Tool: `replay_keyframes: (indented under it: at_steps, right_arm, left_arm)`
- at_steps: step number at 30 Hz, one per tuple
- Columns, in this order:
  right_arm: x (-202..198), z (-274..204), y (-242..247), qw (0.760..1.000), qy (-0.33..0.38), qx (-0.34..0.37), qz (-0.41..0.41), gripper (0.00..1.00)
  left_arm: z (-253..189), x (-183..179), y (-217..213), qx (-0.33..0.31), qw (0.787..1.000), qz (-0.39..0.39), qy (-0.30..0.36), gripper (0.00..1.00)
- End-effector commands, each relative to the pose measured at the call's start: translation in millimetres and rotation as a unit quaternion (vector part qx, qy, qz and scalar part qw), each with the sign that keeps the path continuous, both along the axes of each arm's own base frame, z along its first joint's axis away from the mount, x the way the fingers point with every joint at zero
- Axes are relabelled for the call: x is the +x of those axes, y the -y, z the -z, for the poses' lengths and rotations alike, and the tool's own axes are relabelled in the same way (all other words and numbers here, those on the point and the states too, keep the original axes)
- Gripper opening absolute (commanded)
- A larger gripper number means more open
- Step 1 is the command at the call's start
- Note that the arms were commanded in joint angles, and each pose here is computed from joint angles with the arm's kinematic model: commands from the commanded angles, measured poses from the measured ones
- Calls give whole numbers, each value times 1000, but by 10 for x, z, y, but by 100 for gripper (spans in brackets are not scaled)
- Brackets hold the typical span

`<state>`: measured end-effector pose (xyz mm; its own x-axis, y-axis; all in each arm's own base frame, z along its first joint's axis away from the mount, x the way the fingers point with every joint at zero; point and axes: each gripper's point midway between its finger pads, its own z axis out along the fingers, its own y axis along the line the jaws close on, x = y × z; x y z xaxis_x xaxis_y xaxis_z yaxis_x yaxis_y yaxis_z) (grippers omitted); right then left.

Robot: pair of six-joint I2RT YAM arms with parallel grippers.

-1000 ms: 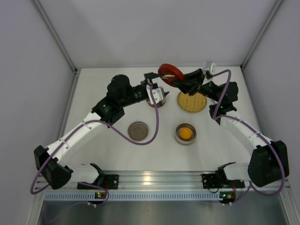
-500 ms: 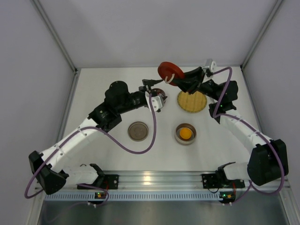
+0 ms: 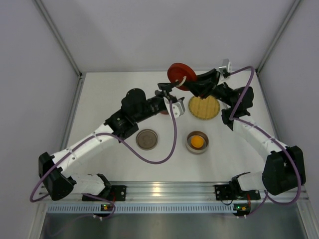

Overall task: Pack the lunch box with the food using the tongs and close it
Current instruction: Pick up the box lid from the center of the board.

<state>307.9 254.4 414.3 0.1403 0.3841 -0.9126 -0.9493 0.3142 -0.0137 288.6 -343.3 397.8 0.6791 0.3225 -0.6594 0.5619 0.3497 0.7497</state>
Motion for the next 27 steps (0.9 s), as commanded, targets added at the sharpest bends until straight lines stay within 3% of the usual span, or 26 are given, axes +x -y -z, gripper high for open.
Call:
replay_keyframes:
  at_steps: [1,27]
  right_arm:
    - [-165,-357,8,998,62,31,-10,0]
    - [-208,-86,-124,999,41,10,-22,0]
  left_arm:
    - [-356,55,0,-40,998,-15,38,65]
    - [-429,115,-72,-50,997,-41,47,47]
